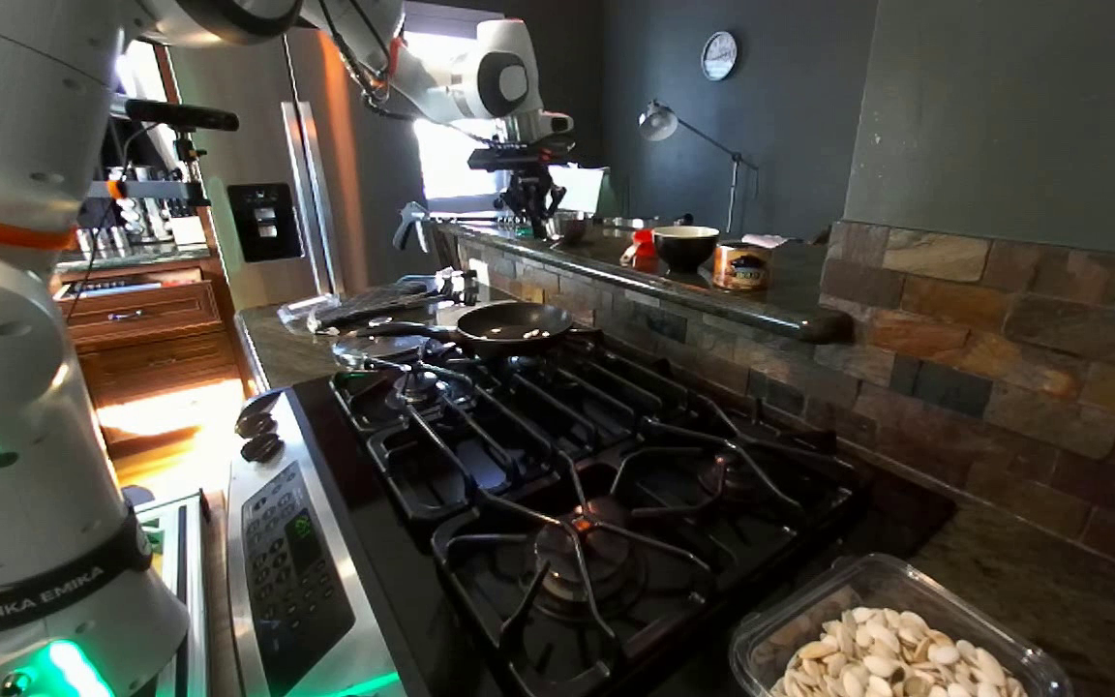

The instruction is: Use the silver spoon to put some contents from the pan in the black and white bowl then place the spoon back on the counter.

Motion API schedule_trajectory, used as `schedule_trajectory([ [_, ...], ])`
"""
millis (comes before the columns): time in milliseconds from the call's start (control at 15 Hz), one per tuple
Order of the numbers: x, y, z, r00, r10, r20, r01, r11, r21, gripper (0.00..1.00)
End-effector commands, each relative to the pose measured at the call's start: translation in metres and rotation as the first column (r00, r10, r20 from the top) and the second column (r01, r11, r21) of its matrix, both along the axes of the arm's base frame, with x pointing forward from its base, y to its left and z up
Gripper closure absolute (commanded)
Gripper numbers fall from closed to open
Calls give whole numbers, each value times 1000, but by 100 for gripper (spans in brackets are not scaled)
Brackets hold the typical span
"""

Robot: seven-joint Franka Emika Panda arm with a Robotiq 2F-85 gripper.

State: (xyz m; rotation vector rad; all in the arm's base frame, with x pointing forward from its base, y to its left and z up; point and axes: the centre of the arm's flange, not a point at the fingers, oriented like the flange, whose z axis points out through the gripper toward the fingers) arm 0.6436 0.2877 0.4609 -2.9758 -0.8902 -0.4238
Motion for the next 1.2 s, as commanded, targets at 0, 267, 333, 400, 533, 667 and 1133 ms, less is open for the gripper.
schedule_trajectory([
  [0,-52,-11,-8,993,-40,-114,31,996,-80,98],
  [267,-82,-25,-12,974,-118,-192,96,988,-123,98],
  [333,-90,-29,-13,968,-143,-205,118,985,-127,98],
  [400,-98,-32,-14,960,-171,-221,143,980,-134,98],
  [533,-112,-36,-15,946,-218,-240,190,972,-135,98],
  [667,-125,-39,-16,933,-274,-236,251,960,-121,98],
  [1133,-154,-71,-40,820,-539,-194,552,834,15,98],
])
